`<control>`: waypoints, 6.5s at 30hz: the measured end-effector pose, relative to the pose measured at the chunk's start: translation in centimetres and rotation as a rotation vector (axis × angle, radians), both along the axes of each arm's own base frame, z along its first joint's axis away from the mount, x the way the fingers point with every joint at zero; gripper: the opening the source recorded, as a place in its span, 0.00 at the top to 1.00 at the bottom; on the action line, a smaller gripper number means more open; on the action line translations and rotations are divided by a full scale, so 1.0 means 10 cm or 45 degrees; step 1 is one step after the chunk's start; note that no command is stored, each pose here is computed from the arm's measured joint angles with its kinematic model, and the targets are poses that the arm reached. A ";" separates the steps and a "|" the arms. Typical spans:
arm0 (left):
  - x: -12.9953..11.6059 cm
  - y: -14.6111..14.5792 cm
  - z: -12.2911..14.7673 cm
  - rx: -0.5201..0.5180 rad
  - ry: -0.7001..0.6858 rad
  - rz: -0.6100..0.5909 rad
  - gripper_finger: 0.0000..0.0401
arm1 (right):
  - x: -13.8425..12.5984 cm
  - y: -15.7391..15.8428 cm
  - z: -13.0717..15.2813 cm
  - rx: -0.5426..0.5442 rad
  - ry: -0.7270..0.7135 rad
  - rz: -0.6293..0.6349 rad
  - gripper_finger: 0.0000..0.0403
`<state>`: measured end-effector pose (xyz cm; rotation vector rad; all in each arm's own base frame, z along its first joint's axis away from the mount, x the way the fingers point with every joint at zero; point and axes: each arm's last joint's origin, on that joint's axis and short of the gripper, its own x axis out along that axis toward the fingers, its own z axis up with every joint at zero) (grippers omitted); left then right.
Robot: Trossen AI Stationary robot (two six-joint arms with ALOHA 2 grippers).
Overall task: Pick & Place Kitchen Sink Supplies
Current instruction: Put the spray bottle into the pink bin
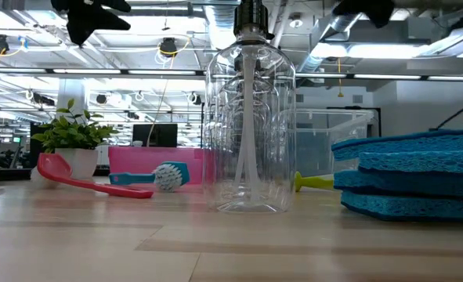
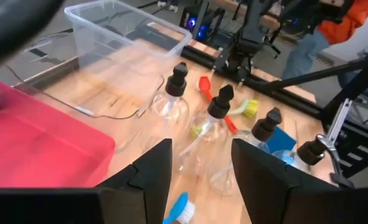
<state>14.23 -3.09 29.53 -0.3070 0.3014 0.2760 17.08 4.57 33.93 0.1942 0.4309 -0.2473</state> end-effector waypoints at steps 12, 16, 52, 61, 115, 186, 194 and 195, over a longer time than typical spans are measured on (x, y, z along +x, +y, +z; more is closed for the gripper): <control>0.25 -0.05 -0.08 0.066 0.009 0.135 0.58 | 0.14 0.04 -0.06 -0.030 0.011 -0.034 0.71; 0.29 -0.02 -0.07 0.077 -0.006 0.144 0.58 | 0.09 0.03 -0.03 -0.018 -0.005 -0.023 0.71; 0.58 0.19 -0.15 -0.005 0.023 -0.067 0.58 | -0.22 0.34 -0.19 0.305 0.217 0.061 0.71; 0.61 0.21 -0.17 -0.005 0.027 -0.053 0.58 | -0.16 0.28 -0.23 0.497 0.238 -0.106 0.71; 1.10 0.92 -0.54 0.145 0.053 -0.420 0.58 | -0.26 -0.16 -0.11 -0.007 0.249 0.029 0.71; 1.61 0.94 -0.92 0.373 -0.122 -0.412 0.53 | -0.39 -0.19 -0.03 0.027 0.165 0.030 0.71; 1.62 0.93 -0.92 0.383 -0.117 -0.384 0.54 | -0.39 -0.19 -0.03 0.030 0.164 0.029 0.71; 1.62 0.93 -0.92 0.384 -0.116 -0.380 0.55 | -0.39 -0.19 -0.03 0.030 0.164 0.029 0.71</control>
